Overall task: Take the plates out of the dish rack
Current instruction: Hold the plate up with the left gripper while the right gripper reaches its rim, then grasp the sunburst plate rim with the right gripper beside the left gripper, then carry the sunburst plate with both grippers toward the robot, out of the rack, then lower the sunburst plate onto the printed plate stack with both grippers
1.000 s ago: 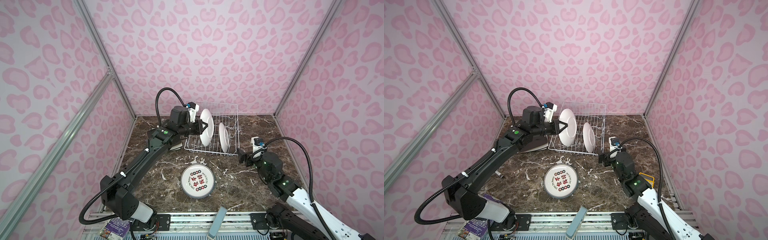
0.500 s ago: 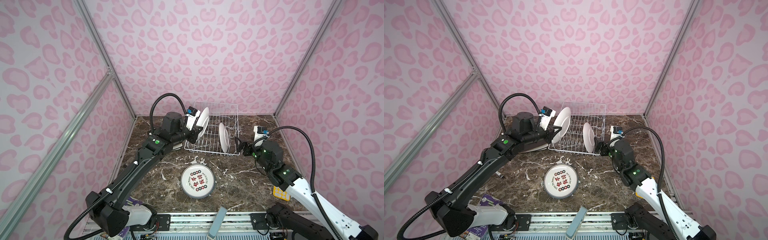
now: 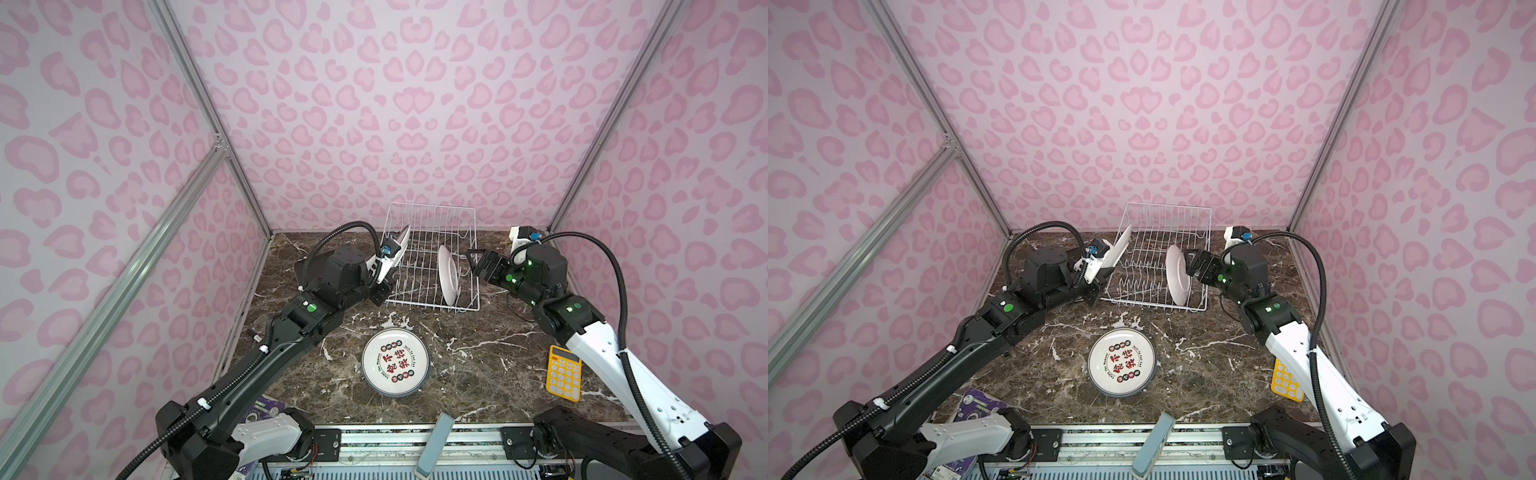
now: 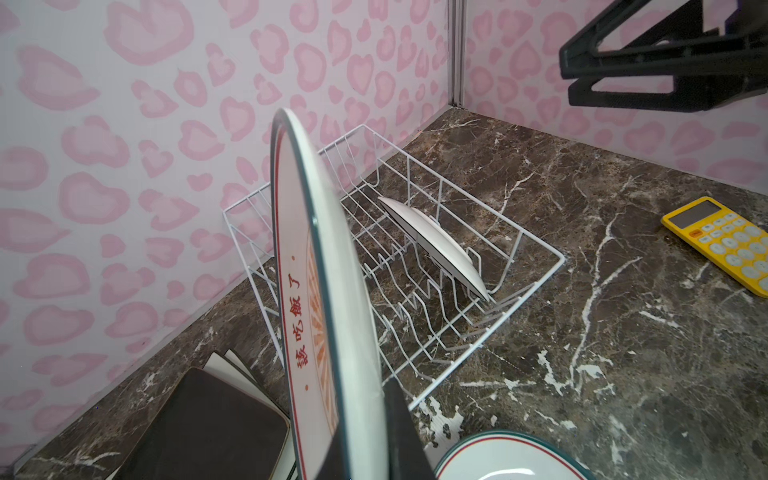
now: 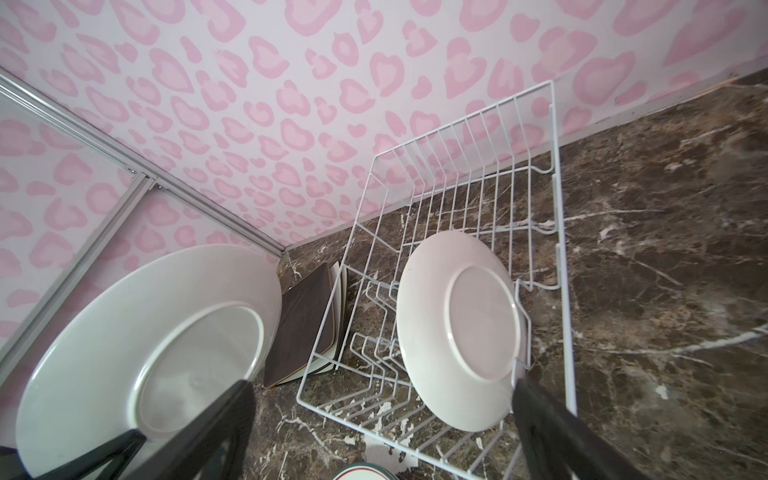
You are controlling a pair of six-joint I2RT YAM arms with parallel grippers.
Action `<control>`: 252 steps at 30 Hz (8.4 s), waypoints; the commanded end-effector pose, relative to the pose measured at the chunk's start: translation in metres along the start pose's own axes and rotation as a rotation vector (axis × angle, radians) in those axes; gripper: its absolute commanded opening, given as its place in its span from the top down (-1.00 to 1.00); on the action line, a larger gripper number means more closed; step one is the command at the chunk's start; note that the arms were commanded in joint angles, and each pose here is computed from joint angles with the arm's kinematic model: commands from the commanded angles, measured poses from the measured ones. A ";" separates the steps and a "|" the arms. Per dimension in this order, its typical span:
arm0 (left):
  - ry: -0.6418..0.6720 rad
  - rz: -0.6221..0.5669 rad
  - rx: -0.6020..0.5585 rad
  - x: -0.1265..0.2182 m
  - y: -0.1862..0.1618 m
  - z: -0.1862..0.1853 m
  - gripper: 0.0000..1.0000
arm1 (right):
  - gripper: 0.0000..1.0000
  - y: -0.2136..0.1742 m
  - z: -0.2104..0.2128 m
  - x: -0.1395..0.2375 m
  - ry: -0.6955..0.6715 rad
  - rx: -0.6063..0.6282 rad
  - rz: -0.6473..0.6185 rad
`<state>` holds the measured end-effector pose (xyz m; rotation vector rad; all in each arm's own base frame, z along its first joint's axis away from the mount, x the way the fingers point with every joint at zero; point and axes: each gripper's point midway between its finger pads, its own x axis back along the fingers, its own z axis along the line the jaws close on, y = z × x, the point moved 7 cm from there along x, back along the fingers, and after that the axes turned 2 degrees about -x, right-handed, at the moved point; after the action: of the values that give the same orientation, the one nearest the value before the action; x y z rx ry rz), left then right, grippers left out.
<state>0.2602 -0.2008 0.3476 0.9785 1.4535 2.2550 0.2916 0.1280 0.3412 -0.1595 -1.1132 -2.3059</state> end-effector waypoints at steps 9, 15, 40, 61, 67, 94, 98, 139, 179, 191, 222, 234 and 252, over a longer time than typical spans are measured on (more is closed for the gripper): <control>0.132 0.018 -0.258 -0.010 -0.002 -0.009 0.93 | -0.92 0.006 0.027 -0.024 0.115 -0.065 0.164; 0.172 0.082 -0.414 -0.026 -0.011 -0.027 0.93 | -0.88 0.002 0.031 -0.036 0.141 -0.088 0.212; 0.265 0.051 -0.656 -0.051 0.000 -0.078 0.93 | 0.01 -0.039 0.037 -0.088 0.140 -0.098 0.467; 0.302 0.084 -0.659 -0.058 -0.001 -0.086 0.93 | 0.67 -0.051 0.026 -0.098 0.196 -0.179 0.477; 0.292 0.108 -0.641 -0.060 -0.004 -0.087 0.93 | 0.91 -0.051 0.024 -0.097 0.205 -0.198 0.466; 0.194 -0.147 -0.219 0.003 0.043 -0.060 -0.59 | 1.00 -0.027 0.006 -0.074 0.190 -0.244 0.210; 0.182 -0.235 -0.006 0.022 0.054 -0.032 -0.65 | 1.00 -0.028 0.004 -0.071 0.186 -0.235 0.200; -0.467 0.140 1.166 -0.097 -0.059 0.055 -0.66 | 1.00 -0.038 -0.007 -0.077 0.203 -0.269 0.191; -0.621 0.175 1.168 -0.111 -0.037 0.034 0.93 | -0.15 -0.032 -0.014 -0.073 0.200 -0.140 0.159; -0.556 0.160 1.147 -0.092 -0.027 0.038 0.93 | -0.97 -0.022 -0.014 -0.032 0.079 0.257 0.119; -0.418 0.322 1.110 0.008 -0.107 -0.010 0.93 | -0.97 -0.095 -0.008 0.052 0.157 0.987 0.073; -0.360 0.481 1.202 0.018 -0.167 -0.036 0.93 | -0.98 -0.109 -0.001 0.046 0.222 1.009 0.082; -0.273 0.579 1.200 0.014 -0.214 -0.048 0.91 | -0.98 -0.135 0.004 0.027 0.251 1.067 0.176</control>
<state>0.1863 -0.1279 0.1486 2.1641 2.6823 1.1598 0.1921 0.1873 0.2587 0.4109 -1.8819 -1.2281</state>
